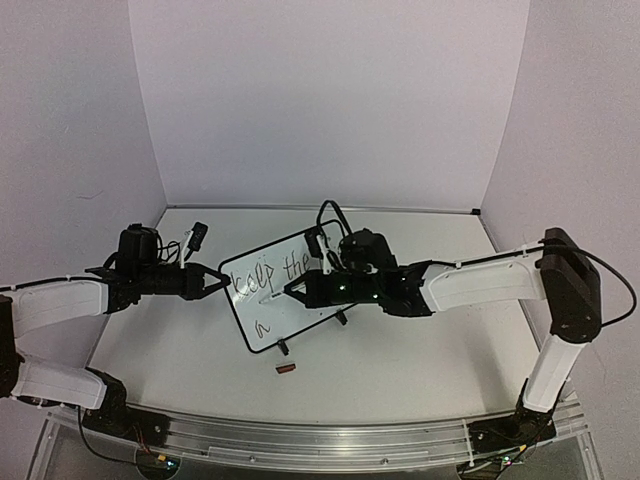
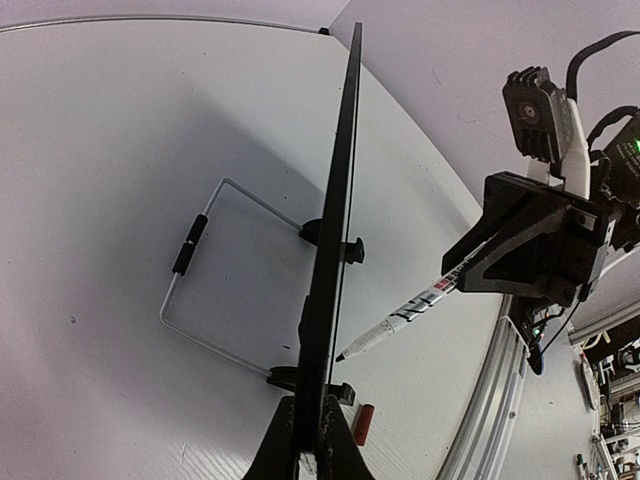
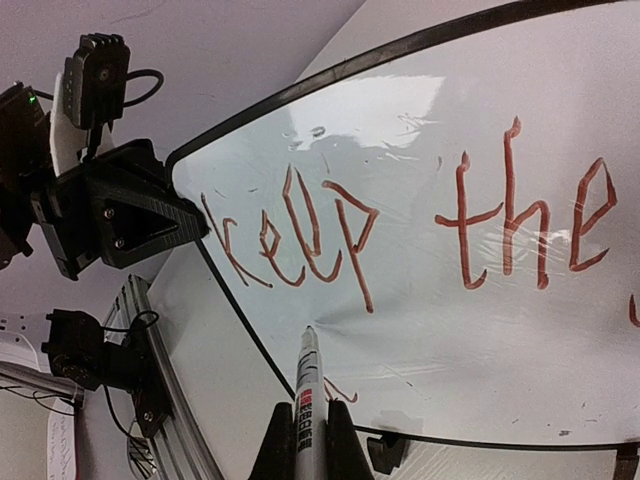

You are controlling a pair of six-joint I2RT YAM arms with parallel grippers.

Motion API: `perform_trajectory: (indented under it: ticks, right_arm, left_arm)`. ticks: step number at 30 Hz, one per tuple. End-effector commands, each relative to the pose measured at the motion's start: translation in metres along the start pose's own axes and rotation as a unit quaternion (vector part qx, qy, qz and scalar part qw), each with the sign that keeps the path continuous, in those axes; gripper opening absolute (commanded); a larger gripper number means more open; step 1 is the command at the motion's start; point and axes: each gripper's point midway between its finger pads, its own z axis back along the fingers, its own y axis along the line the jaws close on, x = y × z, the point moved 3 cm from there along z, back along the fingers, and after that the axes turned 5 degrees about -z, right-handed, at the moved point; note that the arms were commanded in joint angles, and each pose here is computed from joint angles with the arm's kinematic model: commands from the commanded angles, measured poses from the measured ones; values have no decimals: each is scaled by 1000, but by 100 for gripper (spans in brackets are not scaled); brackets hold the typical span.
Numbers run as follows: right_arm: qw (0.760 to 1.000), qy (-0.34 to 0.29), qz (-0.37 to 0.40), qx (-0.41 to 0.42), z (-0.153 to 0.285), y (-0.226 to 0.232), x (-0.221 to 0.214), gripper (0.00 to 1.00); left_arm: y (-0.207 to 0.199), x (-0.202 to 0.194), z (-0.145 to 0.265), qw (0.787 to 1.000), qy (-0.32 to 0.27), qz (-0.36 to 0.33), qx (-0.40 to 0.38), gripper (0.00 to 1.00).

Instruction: Write a sentence on the whiteboard

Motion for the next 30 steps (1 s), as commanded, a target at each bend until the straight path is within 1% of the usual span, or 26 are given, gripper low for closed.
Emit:
perform_trajectory:
  ticks: [1, 14, 20, 24, 30]
  right_arm:
    - [1000, -6, -8, -7, -6, -10, -1, 0]
    - [998, 40, -41, -27, -1, -35, -39, 0]
    - [997, 51, -49, -38, 1, -44, -50, 0]
    - [997, 39, -44, -41, 6, -42, -44, 0]
    - [999, -2, -29, -28, 20, -22, -17, 0]
  left_arm:
    - [6, 16, 4, 999, -18, -32, 32, 0]
    - [7, 15, 4, 999, -17, -31, 32, 0]
    - [6, 15, 4, 999, -17, -31, 32, 0]
    - [6, 16, 4, 999, -18, -31, 31, 0]
    - [5, 16, 5, 999, -19, -31, 31, 0]
